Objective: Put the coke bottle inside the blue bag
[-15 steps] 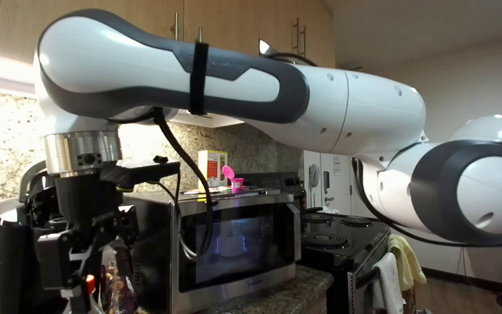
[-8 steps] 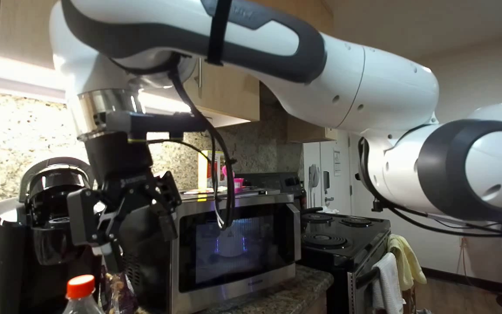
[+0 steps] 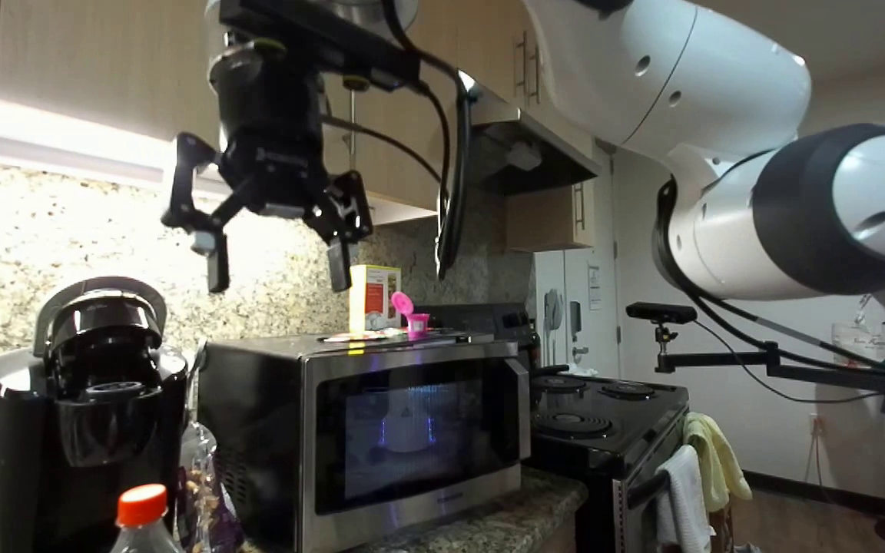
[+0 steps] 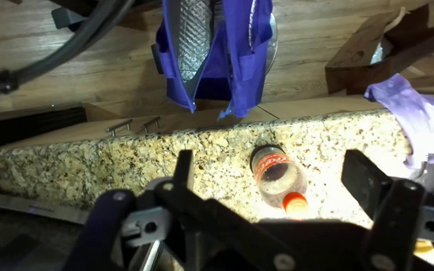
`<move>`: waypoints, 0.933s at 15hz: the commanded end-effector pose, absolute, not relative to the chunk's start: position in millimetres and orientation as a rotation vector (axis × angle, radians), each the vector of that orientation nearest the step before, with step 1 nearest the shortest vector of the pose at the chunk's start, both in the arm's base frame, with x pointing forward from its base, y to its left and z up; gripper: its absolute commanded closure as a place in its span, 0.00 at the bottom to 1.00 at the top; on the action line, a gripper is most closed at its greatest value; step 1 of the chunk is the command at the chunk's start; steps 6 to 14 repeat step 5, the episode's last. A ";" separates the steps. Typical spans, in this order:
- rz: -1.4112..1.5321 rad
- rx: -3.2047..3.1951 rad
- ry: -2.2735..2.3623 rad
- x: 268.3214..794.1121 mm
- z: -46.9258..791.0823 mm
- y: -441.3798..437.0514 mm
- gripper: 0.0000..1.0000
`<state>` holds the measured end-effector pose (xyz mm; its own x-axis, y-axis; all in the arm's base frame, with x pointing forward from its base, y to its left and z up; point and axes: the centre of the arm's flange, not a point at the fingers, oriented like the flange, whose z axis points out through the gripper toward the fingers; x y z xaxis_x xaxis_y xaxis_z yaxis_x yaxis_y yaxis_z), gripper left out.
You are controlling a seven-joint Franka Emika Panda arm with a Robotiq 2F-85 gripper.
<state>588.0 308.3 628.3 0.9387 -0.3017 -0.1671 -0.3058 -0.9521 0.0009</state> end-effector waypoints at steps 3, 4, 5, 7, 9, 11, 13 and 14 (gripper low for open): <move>0.165 -2.849 0.803 500.9 664.8 271.1 0.00; 0.196 -2.934 0.700 564.0 686.6 296.8 0.00; 0.176 -2.911 0.740 558.0 698.5 294.9 0.00; 0.176 -2.911 0.740 558.0 698.5 294.9 0.00; 0.176 -2.911 0.740 558.0 698.5 294.9 0.00; 0.176 -2.911 0.740 558.0 698.5 294.9 0.00; 0.176 -2.911 0.740 558.0 698.5 294.9 0.00; 0.176 -2.911 0.740 558.0 698.5 294.9 0.00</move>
